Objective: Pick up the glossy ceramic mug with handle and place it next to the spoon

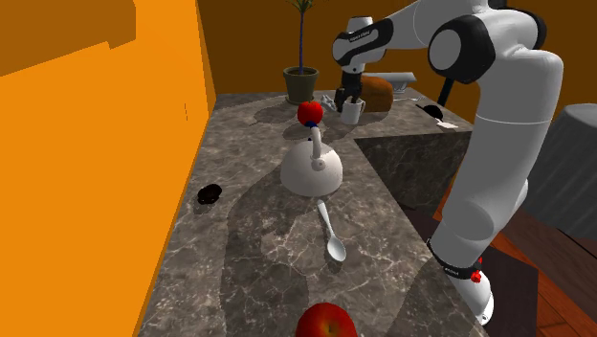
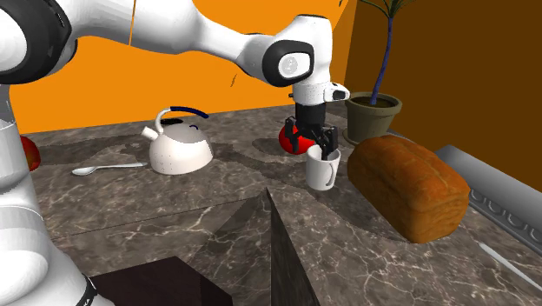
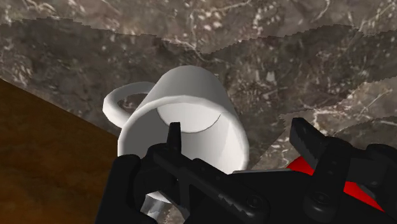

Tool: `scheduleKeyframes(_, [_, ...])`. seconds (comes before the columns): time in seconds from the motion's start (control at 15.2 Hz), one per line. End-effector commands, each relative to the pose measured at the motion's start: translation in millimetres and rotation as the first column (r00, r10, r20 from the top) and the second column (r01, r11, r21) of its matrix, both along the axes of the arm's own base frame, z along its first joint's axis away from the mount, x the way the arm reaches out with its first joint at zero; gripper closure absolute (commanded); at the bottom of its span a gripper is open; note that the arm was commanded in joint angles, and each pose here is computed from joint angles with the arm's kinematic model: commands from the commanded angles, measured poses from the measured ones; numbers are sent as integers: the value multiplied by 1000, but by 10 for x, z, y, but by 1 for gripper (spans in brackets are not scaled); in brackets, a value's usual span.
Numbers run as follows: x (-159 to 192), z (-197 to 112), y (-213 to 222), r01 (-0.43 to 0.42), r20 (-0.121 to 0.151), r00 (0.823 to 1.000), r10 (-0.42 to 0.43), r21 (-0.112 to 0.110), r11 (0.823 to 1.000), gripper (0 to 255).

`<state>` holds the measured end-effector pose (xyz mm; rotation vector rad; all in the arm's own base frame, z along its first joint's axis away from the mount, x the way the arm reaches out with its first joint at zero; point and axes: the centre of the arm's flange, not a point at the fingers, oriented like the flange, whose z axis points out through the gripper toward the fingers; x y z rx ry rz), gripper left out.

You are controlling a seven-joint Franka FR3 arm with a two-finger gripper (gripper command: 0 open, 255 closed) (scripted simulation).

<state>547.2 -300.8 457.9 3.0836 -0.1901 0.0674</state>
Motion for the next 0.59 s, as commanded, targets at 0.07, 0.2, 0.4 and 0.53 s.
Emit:
scheduleKeyframes(0.07, [11, -35, -8, 0, 1, 1000, 0, 0, 1000, 0])
scheduleKeyframes(0.2, [11, -35, -8, 0, 1, 1000, 0, 0, 1000, 0])
scheduleKeyframes(0.4, [10, -34, -8, 0, 1, 1000, 0, 0, 1000, 0])
scheduleKeyframes(0.53, [10, -34, -8, 0, 1, 1000, 0, 0, 1000, 255])
